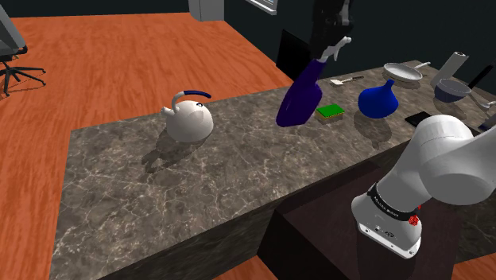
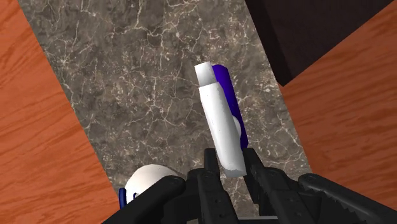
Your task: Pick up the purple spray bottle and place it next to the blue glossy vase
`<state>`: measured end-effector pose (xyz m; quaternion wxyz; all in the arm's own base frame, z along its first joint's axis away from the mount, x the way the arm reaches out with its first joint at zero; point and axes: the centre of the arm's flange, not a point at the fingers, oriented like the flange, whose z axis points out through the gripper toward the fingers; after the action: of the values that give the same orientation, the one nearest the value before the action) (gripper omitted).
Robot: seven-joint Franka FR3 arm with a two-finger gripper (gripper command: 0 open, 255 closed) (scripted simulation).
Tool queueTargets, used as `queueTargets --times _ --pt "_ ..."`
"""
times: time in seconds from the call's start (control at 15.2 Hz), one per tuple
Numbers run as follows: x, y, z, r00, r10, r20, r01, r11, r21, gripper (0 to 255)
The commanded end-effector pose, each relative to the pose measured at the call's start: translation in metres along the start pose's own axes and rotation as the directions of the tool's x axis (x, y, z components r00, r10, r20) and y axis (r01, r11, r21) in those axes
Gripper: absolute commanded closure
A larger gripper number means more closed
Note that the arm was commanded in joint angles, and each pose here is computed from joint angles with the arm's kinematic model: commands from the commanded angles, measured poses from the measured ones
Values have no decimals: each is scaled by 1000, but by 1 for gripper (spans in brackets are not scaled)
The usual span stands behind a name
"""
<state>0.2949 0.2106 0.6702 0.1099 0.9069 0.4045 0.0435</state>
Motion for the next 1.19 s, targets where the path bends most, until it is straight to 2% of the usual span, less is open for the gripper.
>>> queueTargets --times 0.0,0.73,1.12 --pt "1 2 -12 1000 0 0 0 1000 0 255" --pt "0 15 -67 1000 0 0 0 1000 0 255" --pt "-72 47 -59 1000 0 0 0 1000 0 255"
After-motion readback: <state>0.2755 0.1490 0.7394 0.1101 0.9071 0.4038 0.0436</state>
